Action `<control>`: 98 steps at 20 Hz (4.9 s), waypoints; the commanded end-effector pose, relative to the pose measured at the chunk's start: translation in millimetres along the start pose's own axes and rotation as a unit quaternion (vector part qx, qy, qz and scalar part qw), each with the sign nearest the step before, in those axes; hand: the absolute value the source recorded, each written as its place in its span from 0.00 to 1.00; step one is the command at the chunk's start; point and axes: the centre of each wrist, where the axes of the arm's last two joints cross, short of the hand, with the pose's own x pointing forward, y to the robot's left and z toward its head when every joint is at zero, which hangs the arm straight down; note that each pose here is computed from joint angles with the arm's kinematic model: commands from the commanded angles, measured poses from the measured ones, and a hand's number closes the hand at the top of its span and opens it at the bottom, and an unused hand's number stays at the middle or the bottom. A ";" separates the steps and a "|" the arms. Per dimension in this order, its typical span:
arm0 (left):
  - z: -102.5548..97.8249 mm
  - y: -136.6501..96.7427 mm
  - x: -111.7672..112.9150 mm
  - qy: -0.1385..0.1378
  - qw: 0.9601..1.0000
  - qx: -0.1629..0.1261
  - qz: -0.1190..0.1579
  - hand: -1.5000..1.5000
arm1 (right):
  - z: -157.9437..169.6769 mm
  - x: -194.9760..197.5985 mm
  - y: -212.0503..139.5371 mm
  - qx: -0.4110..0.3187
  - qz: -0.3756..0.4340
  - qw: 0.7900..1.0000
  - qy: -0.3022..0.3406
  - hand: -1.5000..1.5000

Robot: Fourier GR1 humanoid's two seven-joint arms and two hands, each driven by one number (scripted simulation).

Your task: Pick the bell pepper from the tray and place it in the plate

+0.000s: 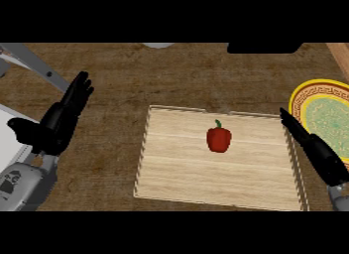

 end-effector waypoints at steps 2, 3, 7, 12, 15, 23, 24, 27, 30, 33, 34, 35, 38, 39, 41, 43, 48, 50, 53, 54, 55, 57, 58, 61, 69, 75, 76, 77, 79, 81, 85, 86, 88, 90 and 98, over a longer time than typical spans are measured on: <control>10.6 -3.7 -34.1 0.085 0.996 0.022 0.026 0.50 | -14.5 17.6 -32.4 -0.088 -0.067 0.992 -0.058 1.00; 29.2 -1.7 -49.0 0.120 0.992 0.033 0.022 0.50 | -14.8 22.4 -44.3 -0.144 -0.101 0.981 -0.082 1.00; 54.5 -15.5 -78.3 0.205 0.976 0.040 0.054 0.50 | 11.7 27.0 -114.9 -0.224 0.168 0.960 -0.001 1.00; 55.9 -33.3 -76.0 0.225 0.971 0.040 0.070 0.50 | -11.4 -6.7 -34.0 -0.465 -0.137 0.873 -0.053 0.00; 62.2 -34.8 -77.3 0.228 0.970 0.041 0.070 0.50 | -5.0 -14.2 -13.6 -0.453 -0.168 0.869 -0.106 0.00; 62.4 -23.1 -76.7 0.234 0.968 0.044 0.077 0.50 | 34.3 10.7 -37.4 -0.305 -0.039 0.951 -0.023 0.00; 77.0 -35.7 -85.0 0.234 0.969 0.041 0.068 0.50 | 28.7 12.6 -35.4 -0.276 -0.022 0.961 -0.008 0.00; 61.3 -36.6 -70.4 0.232 0.969 0.047 0.069 0.50 | 35.7 28.7 -57.6 -0.199 0.030 0.979 0.033 0.00; 62.6 -33.7 -73.9 0.231 0.969 0.044 0.071 0.50 | 27.3 63.4 -40.3 -0.167 0.045 0.984 0.041 0.00; 74.7 -38.6 -82.0 0.233 0.970 0.033 0.066 0.50 | 11.4 81.0 -25.4 -0.164 0.070 0.981 0.080 0.00; 72.2 -46.0 -69.3 0.229 0.971 0.037 0.065 0.50 | 5.5 89.3 -20.5 -0.159 0.080 0.980 0.088 0.00; 54.9 -41.4 -74.7 0.231 0.970 0.040 0.072 0.50 | 6.1 89.7 -13.4 -0.142 0.082 0.982 0.094 0.00; 66.1 -12.8 -79.2 0.230 0.969 0.038 0.080 0.50 | -1.7 95.9 16.1 -0.138 0.078 0.982 0.098 0.00; 65.4 -17.4 -73.2 0.237 0.969 0.041 0.064 0.50 | -15.3 101.1 32.3 -0.131 0.079 0.983 0.101 0.00; 72.7 -30.3 -86.7 0.237 0.968 0.033 0.072 0.50 | -12.6 92.4 19.7 -0.138 0.097 0.978 0.122 0.00; 80.7 -17.5 -92.6 0.239 0.967 0.040 0.073 0.50 | -24.6 122.0 28.8 -0.135 0.104 0.977 0.128 0.00; 69.8 -26.9 -77.5 0.227 0.970 0.040 0.072 0.50 | -41.9 93.4 40.1 -0.091 0.090 0.979 0.159 0.00; 72.1 -35.7 -89.4 0.233 0.969 0.043 0.071 0.50 | -40.6 91.2 63.7 -0.078 0.083 0.982 0.148 0.00; 70.0 -30.0 -90.9 0.231 0.970 0.037 0.070 0.50 | -44.2 92.5 87.5 -0.074 0.077 0.983 0.149 0.00; 74.9 -41.1 -61.1 0.239 0.967 0.051 0.072 0.50 | -42.5 110.2 76.2 -0.071 0.073 0.983 0.156 0.00; 75.2 -24.7 -91.7 0.231 0.970 0.037 0.074 0.50 | -36.0 93.3 82.8 -0.089 0.071 0.984 0.139 0.00; 66.5 -27.6 -85.6 0.230 0.970 0.036 0.066 0.50 | -43.9 95.4 83.7 -0.079 0.080 0.982 0.151 0.00; 77.4 -35.8 -80.4 0.232 0.969 0.037 0.076 0.50 | -43.2 107.4 95.7 -0.081 0.097 0.980 0.152 0.00; 59.5 -43.6 -69.1 0.235 0.968 0.046 0.075 0.50 | -38.6 92.1 99.4 -0.086 0.120 0.973 0.179 0.00; 62.9 -35.5 -73.4 0.231 0.970 0.040 0.071 0.50 | -72.2 97.8 102.3 -0.084 0.139 0.967 0.197 0.00; 85.0 -39.2 -54.3 0.233 0.970 0.032 0.065 0.50 | -74.7 65.9 96.7 -0.058 0.138 0.968 0.201 0.00; 70.5 -47.3 -72.1 0.233 0.969 0.030 0.072 0.50 | -76.9 67.4 111.0 -0.064 0.142 0.967 0.202 0.00; 60.2 -25.4 -58.3 0.232 0.970 0.038 0.064 0.50 | -68.1 56.1 109.6 -0.044 0.148 0.966 0.208 0.00; 75.3 -35.2 -93.0 0.230 0.970 0.043 0.069 0.50 | -84.9 65.9 120.1 -0.009 0.185 0.961 0.204 1.00; 72.2 -39.3 -64.5 0.230 0.970 0.037 0.066 0.50 | -93.5 63.3 111.5 -0.014 0.202 0.961 0.190 1.00; 56.5 -24.3 -67.7 0.230 0.970 0.039 0.065 0.50 | -96.9 73.2 128.3 -0.037 0.214 0.960 0.178 1.00; 76.7 -51.7 -60.7 0.232 0.970 0.034 0.064 0.50 | -82.2 78.0 126.2 -0.035 0.213 0.960 0.178 1.00; 72.0 -36.8 -70.4 0.236 0.968 0.039 0.073 0.50 | -86.5 50.0 129.8 -0.045 0.223 0.958 0.173 1.00; 75.6 -25.3 -60.4 0.235 0.969 0.038 0.063 0.50 | -81.3 77.7 129.2 -0.056 0.248 0.950 0.182 1.00; 69.9 -22.0 -73.2 0.235 0.968 0.053 0.068 0.50 | -2.7 98.2 210.3 -0.147 0.322 0.923 0.152 1.00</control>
